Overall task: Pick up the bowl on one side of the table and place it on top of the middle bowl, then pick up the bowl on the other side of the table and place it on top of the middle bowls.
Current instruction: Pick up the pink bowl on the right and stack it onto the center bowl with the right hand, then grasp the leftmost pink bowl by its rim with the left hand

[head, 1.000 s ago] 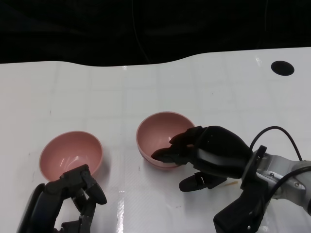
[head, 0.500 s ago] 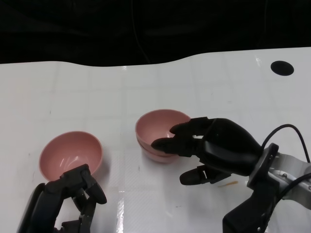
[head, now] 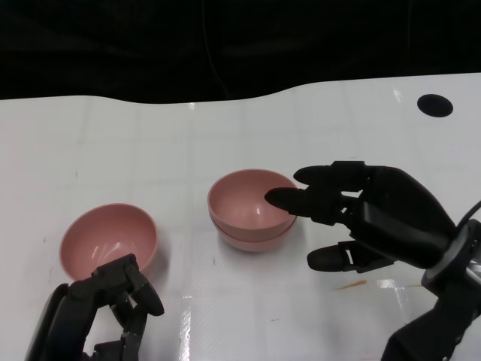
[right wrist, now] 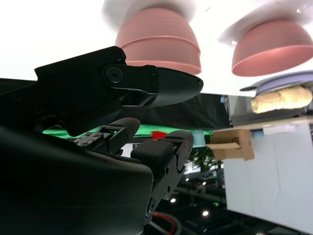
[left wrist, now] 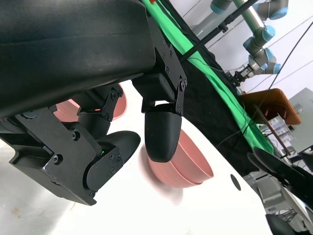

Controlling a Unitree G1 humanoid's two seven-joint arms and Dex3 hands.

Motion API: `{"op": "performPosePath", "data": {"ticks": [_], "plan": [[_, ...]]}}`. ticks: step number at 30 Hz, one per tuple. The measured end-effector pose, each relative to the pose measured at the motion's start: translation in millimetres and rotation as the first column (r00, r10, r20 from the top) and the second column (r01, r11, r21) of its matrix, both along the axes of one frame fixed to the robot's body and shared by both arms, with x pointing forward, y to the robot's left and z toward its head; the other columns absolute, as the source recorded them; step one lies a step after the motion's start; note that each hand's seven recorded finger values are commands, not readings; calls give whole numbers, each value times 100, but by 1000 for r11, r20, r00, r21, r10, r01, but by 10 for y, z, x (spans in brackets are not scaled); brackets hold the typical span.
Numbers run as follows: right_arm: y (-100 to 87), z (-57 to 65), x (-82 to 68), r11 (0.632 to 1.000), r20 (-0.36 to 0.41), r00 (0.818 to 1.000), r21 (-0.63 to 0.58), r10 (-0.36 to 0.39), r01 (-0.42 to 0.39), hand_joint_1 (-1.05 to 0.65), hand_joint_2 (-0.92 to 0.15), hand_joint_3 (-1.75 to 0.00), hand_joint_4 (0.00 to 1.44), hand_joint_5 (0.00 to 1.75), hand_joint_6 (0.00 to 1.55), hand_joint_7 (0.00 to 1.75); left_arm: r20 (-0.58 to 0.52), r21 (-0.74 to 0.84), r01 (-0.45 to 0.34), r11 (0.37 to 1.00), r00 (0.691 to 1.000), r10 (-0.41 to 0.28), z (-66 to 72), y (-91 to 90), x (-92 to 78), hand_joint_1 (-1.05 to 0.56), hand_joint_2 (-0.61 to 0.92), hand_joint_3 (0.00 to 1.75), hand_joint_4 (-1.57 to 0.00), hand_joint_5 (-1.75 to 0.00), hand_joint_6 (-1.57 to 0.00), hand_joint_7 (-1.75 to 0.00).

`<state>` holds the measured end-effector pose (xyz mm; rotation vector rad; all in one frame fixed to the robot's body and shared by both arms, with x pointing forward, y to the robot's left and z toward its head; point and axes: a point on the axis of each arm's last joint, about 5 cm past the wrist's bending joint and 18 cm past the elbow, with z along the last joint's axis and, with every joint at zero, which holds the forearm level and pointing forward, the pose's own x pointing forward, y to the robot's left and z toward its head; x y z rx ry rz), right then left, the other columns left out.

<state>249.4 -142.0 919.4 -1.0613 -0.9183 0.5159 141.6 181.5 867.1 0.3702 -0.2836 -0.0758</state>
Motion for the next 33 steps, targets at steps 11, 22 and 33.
{"op": "performPosePath", "data": {"ticks": [11, 22, 33], "plan": [[-323, -128, -219, 985, -83, 989, 114, -123, 132, -71, -92, -49, 66, 4, 56, 3, -14, 1, -14, 1000, 1000, 14, 0, 34, 6, -5, 42, 131, -79, -166, -76, -149], [-385, -347, -385, 915, -257, 956, 334, -141, 225, -38, -92, -14, 77, 5, 70, 5, -18, 11, -22, 1000, 1000, 22, -4, 71, 8, -4, 42, 132, -81, -165, -77, -148], [-319, -567, -515, 783, -372, 918, 526, -137, 330, -4, -92, -16, 114, 16, 99, 10, -16, 13, -36, 999, 999, 36, 1, 102, 8, -4, 43, 131, -79, -166, -77, -149]]}}
